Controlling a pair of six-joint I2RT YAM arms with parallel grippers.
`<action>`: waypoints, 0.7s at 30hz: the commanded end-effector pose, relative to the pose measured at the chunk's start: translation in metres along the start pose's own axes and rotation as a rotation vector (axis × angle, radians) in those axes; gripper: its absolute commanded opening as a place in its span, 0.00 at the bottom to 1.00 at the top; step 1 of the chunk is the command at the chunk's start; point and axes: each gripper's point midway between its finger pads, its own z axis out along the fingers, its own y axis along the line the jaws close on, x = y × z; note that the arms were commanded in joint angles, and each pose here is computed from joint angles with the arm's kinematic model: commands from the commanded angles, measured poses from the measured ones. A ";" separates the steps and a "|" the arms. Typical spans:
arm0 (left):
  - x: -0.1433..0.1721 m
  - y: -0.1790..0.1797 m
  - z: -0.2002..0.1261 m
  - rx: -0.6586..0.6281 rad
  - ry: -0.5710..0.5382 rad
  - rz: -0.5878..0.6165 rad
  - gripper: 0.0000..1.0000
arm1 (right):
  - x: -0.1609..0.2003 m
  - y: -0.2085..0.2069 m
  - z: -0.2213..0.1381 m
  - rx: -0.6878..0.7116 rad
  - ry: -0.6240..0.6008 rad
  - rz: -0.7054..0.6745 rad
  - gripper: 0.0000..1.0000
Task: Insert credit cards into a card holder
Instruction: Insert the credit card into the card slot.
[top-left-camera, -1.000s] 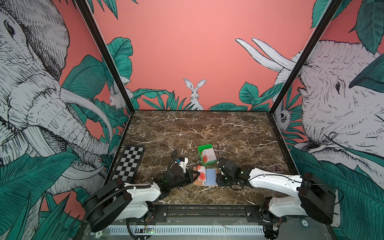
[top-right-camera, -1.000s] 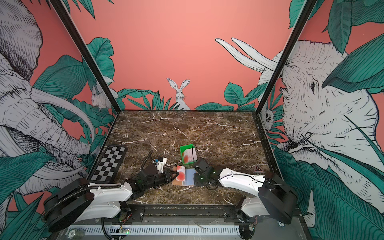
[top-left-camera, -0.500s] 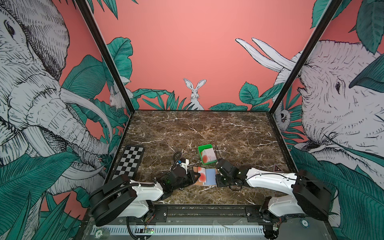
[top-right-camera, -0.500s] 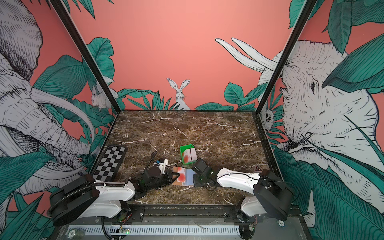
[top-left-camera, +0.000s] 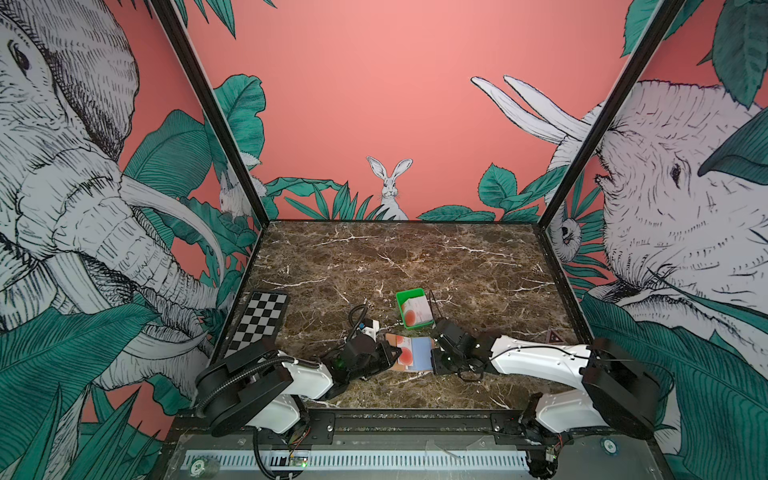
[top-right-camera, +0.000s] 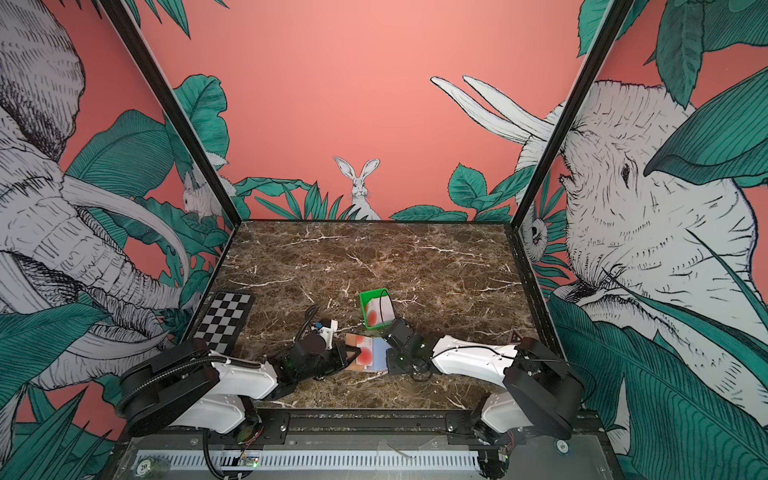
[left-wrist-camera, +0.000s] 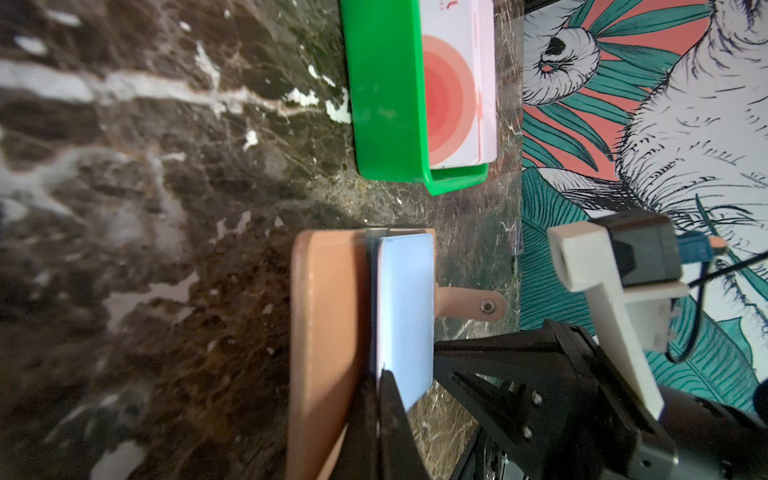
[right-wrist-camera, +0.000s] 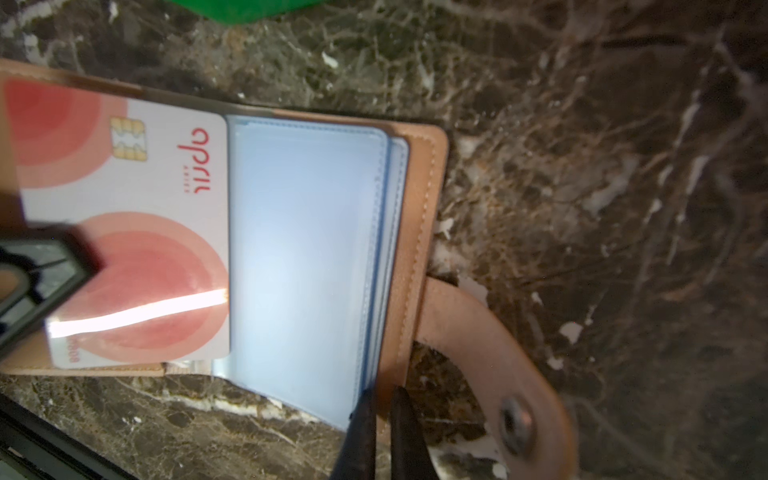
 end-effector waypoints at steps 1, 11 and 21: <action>-0.001 -0.008 0.003 0.039 -0.013 -0.012 0.00 | 0.004 -0.004 0.005 0.024 0.009 -0.010 0.09; 0.005 0.004 0.004 0.005 -0.002 -0.003 0.00 | 0.006 -0.007 0.006 0.029 0.009 -0.006 0.09; 0.008 0.016 -0.006 -0.037 -0.006 -0.022 0.00 | 0.006 -0.009 0.008 0.040 0.012 0.002 0.09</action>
